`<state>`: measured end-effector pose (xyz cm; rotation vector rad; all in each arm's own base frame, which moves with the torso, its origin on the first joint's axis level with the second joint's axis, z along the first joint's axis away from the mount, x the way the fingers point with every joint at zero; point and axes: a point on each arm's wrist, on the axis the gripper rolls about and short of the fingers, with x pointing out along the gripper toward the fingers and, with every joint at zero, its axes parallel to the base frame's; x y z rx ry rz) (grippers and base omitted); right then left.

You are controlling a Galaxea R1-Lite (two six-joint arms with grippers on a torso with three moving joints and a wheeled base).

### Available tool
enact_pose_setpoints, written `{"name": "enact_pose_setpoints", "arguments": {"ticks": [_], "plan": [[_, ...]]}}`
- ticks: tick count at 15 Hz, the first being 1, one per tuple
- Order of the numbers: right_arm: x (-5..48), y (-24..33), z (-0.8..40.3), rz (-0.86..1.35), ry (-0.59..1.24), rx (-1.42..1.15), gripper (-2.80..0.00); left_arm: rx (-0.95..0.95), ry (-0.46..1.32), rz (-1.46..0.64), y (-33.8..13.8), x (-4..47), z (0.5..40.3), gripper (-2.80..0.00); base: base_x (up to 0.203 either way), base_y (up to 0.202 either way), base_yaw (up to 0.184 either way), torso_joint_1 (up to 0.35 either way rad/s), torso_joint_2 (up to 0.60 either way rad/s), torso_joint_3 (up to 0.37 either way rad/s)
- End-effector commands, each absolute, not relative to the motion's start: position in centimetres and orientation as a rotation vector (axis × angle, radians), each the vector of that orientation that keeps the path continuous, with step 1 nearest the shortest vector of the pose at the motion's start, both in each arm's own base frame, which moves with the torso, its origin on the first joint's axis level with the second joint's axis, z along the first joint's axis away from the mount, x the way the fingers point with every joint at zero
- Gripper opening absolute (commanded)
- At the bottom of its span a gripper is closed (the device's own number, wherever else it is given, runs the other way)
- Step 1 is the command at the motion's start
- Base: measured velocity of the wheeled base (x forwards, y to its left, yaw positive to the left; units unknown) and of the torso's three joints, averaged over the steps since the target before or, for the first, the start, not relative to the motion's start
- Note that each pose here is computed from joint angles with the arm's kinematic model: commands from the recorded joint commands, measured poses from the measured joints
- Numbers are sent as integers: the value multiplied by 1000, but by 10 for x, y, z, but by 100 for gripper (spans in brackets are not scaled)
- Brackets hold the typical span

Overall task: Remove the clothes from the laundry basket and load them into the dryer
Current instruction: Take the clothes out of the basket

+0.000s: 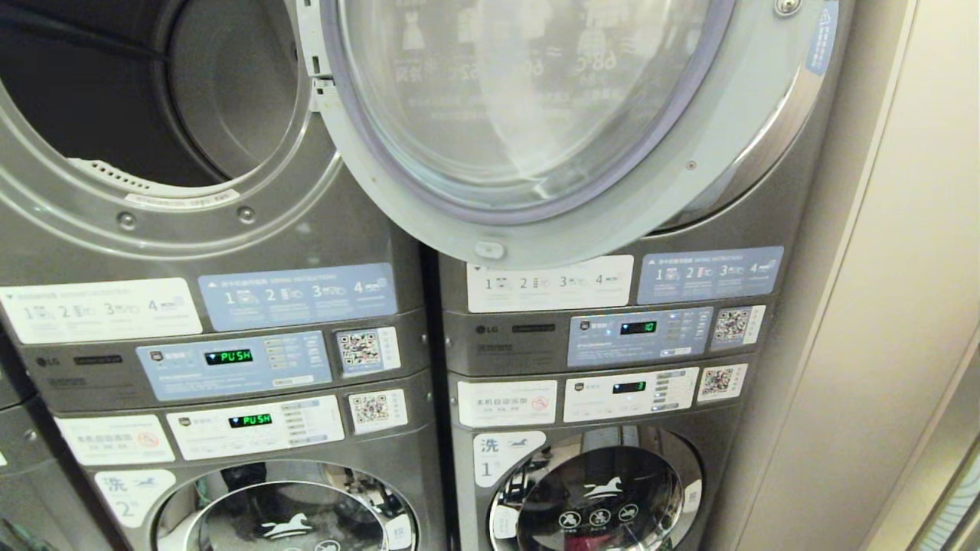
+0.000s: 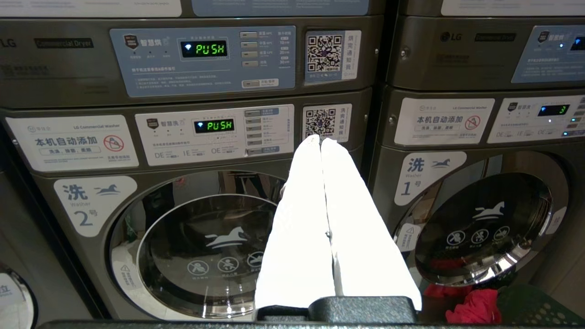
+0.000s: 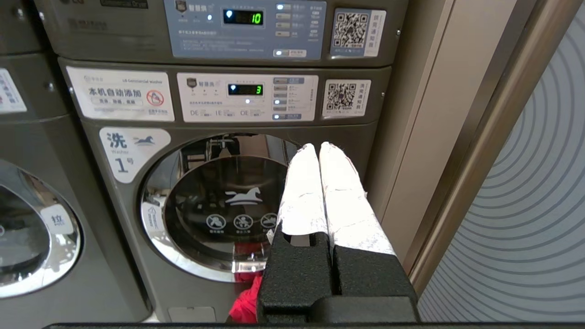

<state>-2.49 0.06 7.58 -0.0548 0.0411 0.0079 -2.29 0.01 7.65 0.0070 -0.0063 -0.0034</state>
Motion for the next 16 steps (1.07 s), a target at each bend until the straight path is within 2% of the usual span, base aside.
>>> {"name": "enact_pose_setpoints", "arguments": {"ticks": [1,16], "plan": [[-25,1,76,9,41,-58,-280,6,-6,-3,0,-23,76,-280,0,0,0,-85,201,101],[-25,1,75,16,40,-88,-280,6,-6,-3,0,-23,76,-280,0,0,0,-124,281,154]]}}
